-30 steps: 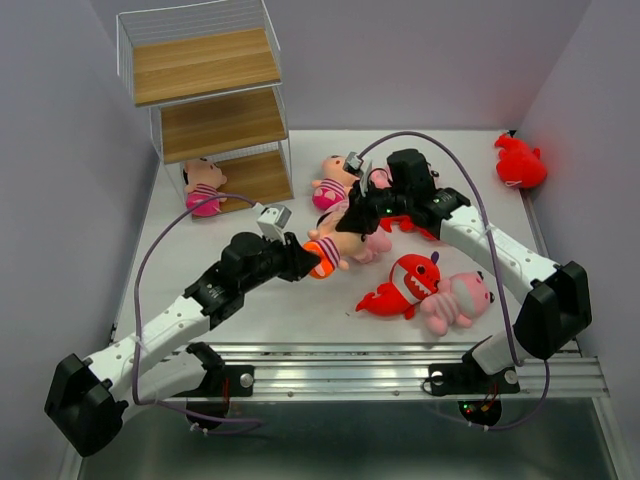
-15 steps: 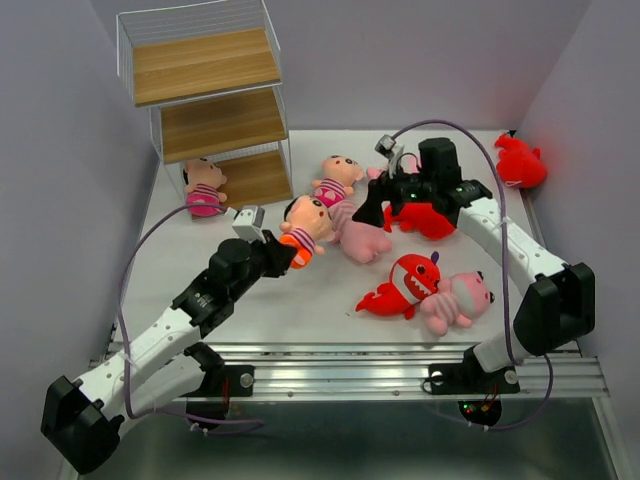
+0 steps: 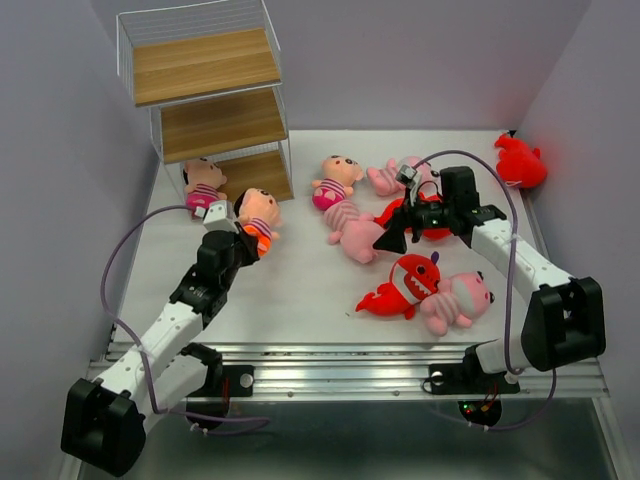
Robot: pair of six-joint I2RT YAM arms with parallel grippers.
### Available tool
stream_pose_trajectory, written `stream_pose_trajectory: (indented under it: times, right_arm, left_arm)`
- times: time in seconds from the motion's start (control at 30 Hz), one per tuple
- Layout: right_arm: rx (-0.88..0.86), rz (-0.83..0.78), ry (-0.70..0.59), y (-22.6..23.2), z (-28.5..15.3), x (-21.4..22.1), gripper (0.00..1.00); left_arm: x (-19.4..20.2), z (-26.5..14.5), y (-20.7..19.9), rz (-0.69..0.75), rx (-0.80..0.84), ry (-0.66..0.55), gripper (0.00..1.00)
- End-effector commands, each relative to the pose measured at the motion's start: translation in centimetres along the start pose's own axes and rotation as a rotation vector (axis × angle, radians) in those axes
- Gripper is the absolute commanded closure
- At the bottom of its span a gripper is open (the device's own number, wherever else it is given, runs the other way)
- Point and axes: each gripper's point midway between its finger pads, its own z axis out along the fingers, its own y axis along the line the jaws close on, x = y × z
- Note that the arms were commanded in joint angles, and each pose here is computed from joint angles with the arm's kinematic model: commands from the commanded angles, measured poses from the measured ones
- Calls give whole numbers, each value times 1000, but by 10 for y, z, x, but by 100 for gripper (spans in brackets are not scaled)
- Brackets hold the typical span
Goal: Place and organize the stuffed toys onto the shelf
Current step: Place the stuffed toy onto shelf
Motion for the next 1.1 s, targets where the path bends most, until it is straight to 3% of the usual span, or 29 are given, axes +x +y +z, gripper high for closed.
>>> stream_pose_trajectory:
  times: [0.0, 0.53, 1.07]
  right_arm:
    - [-90, -53, -53, 4, -7, -3, 0]
    - [-128, -86, -69, 12, -14, 5, 0]
    - [-129, -65, -59, 6, -12, 11, 0]
  left_arm:
    - [-39, 16, 7, 56, -28, -161, 100]
    - [-98, 81, 38, 59, -95, -312, 100]
    - [-113, 117, 49, -47, -93, -363, 100]
